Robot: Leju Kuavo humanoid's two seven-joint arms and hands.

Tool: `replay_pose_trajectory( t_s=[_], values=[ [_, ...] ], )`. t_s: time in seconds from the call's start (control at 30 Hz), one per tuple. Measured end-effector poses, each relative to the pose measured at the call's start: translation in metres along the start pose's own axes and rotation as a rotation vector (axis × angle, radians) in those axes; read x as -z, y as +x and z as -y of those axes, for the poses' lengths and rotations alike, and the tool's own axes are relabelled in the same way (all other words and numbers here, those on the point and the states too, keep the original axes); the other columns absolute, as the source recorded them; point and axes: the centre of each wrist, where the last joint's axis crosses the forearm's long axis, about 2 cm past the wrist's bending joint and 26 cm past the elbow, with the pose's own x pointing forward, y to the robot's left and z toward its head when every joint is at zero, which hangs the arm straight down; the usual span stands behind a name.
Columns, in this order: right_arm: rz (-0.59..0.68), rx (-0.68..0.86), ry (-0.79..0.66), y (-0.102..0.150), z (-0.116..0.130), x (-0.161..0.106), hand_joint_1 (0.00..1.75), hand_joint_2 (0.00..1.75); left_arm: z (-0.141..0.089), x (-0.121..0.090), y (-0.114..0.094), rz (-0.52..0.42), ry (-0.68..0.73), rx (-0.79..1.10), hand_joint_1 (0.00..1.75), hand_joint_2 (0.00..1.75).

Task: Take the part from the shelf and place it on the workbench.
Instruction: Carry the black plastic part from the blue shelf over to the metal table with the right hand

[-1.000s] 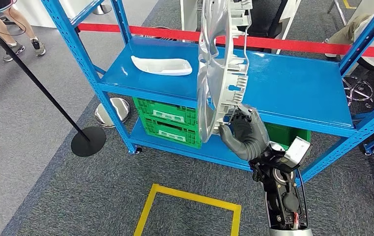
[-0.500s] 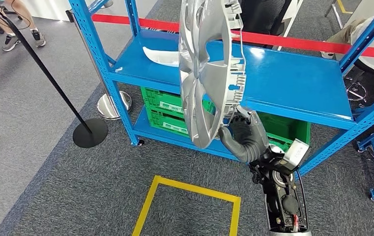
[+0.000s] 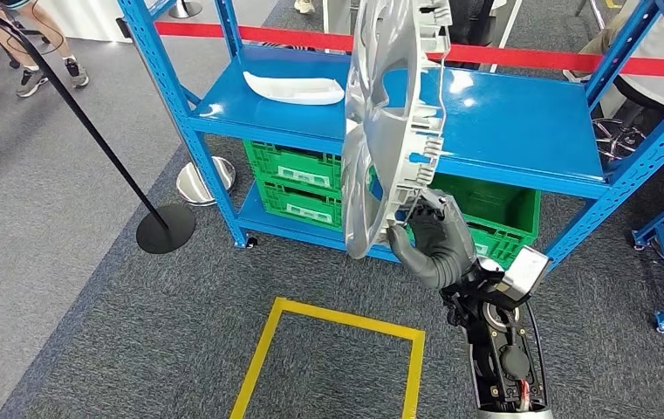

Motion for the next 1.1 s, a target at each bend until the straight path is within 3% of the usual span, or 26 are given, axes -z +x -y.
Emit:
replay_pose_trajectory(
  t_s=[1.1],
  values=[
    [-0.020,-0.006,-0.001,0.001,-0.006,-0.012,1.75,1.75,0.000,0.000,0.000,-0.003,-0.012,0.019,0.00,1.75]
  ],
)
